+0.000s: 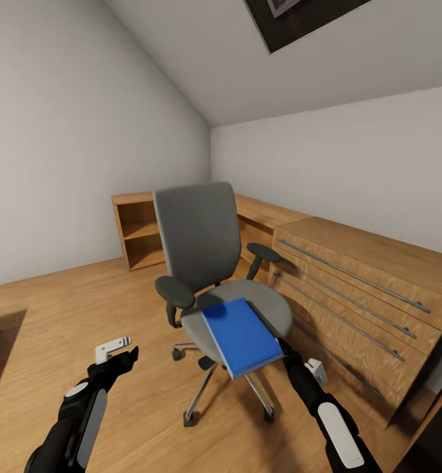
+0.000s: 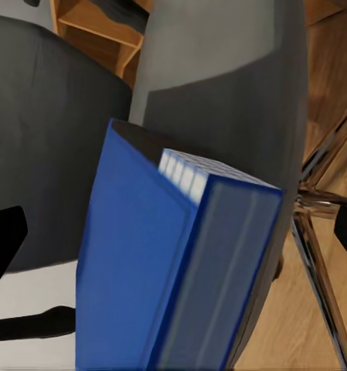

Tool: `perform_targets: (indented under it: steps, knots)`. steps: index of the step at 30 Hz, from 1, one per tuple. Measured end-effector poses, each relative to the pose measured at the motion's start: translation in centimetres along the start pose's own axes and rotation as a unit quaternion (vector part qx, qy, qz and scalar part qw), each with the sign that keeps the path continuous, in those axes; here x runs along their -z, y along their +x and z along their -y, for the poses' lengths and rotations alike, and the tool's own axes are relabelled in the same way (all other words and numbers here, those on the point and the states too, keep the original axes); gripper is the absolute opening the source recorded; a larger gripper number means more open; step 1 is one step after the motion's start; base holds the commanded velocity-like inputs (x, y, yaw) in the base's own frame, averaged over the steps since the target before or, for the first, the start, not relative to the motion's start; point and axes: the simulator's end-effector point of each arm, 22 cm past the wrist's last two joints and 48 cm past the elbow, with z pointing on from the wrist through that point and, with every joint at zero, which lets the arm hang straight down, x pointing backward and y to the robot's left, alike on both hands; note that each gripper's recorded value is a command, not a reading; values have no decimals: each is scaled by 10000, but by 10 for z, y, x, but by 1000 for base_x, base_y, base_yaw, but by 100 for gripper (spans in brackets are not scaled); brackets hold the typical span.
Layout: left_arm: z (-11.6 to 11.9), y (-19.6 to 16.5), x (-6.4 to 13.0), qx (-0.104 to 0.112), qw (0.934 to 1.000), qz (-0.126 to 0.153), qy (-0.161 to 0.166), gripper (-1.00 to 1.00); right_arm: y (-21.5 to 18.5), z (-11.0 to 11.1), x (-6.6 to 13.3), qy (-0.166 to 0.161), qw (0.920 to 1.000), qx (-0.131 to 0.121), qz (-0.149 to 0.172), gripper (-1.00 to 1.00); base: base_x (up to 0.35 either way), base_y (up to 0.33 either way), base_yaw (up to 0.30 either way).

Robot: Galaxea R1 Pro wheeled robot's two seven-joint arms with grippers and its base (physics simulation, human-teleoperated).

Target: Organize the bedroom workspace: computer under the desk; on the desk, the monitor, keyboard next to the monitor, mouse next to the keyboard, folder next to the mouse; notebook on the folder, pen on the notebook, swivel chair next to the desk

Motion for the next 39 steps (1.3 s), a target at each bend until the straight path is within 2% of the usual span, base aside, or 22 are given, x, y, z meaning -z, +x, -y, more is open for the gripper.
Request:
perform_targets:
  steps: [4, 9, 13, 29, 39]
  knots:
    - [-4, 2, -1, 128, 9999, 23, -3, 100, 4, 3, 0, -8, 10000, 17, -29, 100, 0, 0, 0]
    - [-15, 7, -2, 418, 9991, 75, -32, 100, 9, 13, 0, -11, 10000, 24, -41, 100, 0, 0, 0]
    - [-18, 11, -3, 485, 9988, 99, -36, 100, 12, 20, 0, -12, 10000, 27, -46, 100, 0, 0, 0]
    - [-21, 12, -4, 506, 9987, 92, -55, 100, 13, 20, 0, -10, 10000, 28, -49, 100, 3, 2, 0]
    - [-21, 12, -4, 502, 9987, 89, -60, 100, 13, 20, 0, -10, 10000, 29, -50, 100, 125, 83, 0]
